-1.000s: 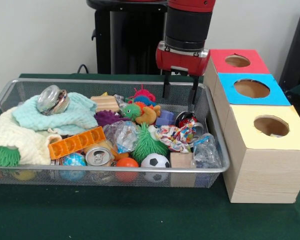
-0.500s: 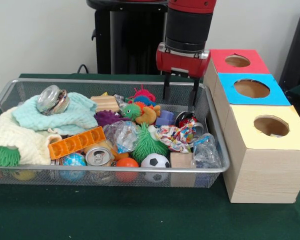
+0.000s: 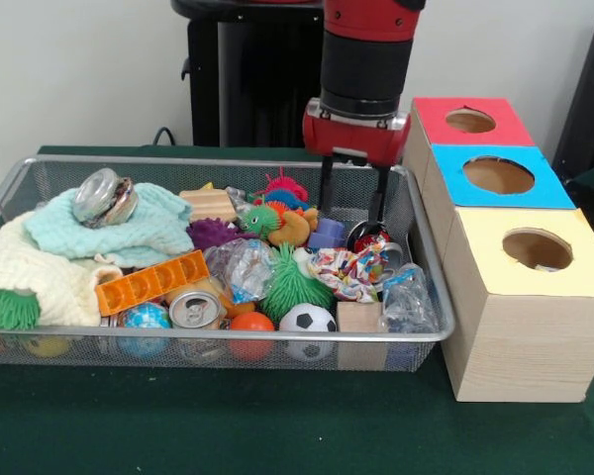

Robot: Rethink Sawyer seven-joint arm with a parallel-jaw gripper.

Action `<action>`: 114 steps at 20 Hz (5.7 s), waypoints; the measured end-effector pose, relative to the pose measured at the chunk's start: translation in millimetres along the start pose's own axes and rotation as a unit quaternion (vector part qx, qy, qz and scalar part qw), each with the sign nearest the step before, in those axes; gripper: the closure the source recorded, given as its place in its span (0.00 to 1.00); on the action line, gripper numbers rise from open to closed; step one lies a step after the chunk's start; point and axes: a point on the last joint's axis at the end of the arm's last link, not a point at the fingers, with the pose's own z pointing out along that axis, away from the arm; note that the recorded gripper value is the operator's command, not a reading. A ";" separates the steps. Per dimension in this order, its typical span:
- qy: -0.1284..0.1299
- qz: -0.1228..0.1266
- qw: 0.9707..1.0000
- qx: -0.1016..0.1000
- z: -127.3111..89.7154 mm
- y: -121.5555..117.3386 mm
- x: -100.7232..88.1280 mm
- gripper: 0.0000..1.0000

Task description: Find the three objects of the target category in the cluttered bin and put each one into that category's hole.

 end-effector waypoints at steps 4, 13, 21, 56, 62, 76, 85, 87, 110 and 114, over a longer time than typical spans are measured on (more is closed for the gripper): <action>0.006 0.000 1.000 -0.004 10.9 -4.4 -1.9 0.00; 0.010 -0.014 1.000 -0.010 35.2 -1.1 0.2 0.00; 0.019 -0.020 0.999 -0.016 44.9 6.8 7.4 0.00; -0.018 -0.023 0.999 -0.028 55.3 -0.3 -21.1 0.00; -0.017 -0.023 0.999 -0.028 59.2 0.8 -21.9 0.00; -0.010 -0.046 0.998 -0.031 91.1 3.4 -17.6 0.00; -0.009 -0.059 0.998 -0.036 101.9 7.2 -15.7 1.00; -0.010 -0.060 0.998 -0.035 102.3 7.1 -15.8 1.00; -0.014 -0.103 0.994 -0.025 36.0 28.5 -37.6 1.00; -0.019 -0.108 0.994 -0.023 8.1 33.5 -48.1 1.00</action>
